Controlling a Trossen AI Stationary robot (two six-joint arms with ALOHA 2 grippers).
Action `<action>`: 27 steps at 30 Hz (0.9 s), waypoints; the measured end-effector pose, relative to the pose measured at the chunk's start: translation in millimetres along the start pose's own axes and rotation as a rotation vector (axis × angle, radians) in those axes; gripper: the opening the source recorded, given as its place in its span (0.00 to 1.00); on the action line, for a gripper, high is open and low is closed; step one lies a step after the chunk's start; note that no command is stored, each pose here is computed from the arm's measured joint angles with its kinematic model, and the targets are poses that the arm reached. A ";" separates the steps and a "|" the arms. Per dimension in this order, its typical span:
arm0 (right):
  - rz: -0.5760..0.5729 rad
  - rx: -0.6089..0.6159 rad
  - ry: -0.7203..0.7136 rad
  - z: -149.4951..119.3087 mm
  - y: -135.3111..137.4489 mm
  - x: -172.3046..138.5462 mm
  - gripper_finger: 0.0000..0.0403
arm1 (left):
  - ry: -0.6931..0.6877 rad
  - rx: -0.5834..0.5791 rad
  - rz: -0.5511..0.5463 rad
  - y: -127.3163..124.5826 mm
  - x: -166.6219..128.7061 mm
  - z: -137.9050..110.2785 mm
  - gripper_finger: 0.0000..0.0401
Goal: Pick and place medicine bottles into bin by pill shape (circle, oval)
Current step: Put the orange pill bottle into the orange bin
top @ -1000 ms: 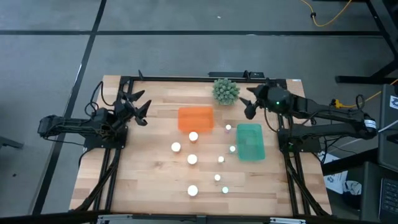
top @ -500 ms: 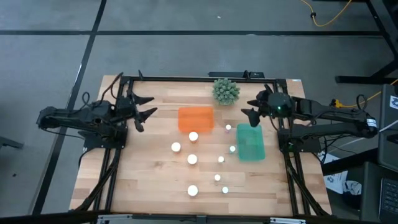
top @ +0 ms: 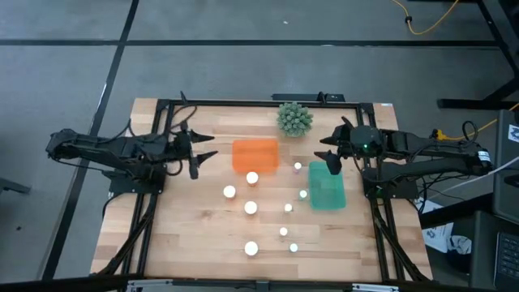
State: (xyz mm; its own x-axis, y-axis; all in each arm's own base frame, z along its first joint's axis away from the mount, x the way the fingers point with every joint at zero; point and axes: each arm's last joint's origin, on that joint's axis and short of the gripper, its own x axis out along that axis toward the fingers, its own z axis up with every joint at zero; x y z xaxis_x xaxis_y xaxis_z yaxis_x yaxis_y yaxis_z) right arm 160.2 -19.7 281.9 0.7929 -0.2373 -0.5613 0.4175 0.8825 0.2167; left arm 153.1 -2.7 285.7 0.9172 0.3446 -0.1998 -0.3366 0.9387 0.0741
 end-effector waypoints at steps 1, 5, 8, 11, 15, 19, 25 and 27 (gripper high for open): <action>0.011 -0.014 0.020 -1.5 -0.1 0.0 0.70 | 0.011 -0.005 0.000 -1.0 2.1 -1.1 0.55; -0.001 -0.028 0.093 -8.2 -2.3 -0.4 0.70 | 0.032 -0.099 0.004 -4.1 8.9 -3.4 0.55; -0.015 -0.066 0.136 -12.3 -4.1 -0.9 0.70 | 0.023 -0.121 0.004 -6.3 13.5 -2.8 0.55; -0.025 -0.093 0.168 -15.3 -5.3 -1.4 0.70 | -0.001 -0.134 0.001 -7.4 15.6 -0.4 0.55; -0.032 -0.100 0.187 -17.0 -6.1 -1.6 0.70 | -0.077 -0.151 0.025 -5.9 18.8 7.5 0.55; -0.015 -0.152 0.149 -13.4 -4.6 -0.9 0.70 | -0.146 -0.144 0.063 -1.6 24.9 14.3 0.55; 0.006 -0.159 0.088 -7.7 -2.2 -0.2 0.70 | -0.101 -0.123 0.086 -2.0 36.1 8.3 0.55; 0.014 -0.153 0.081 -7.0 -1.8 -0.1 0.70 | -0.083 -0.122 0.086 -3.9 40.9 5.6 0.55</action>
State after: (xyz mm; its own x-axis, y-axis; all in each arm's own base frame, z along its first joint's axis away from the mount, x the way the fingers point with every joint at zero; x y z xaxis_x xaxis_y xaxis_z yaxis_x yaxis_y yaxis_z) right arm 156.3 -18.4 276.0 0.7569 -0.1966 -0.6232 0.3296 0.9384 0.1043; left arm 193.1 7.7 282.8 0.8965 0.4274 -0.1165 -0.4335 0.9005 -0.0324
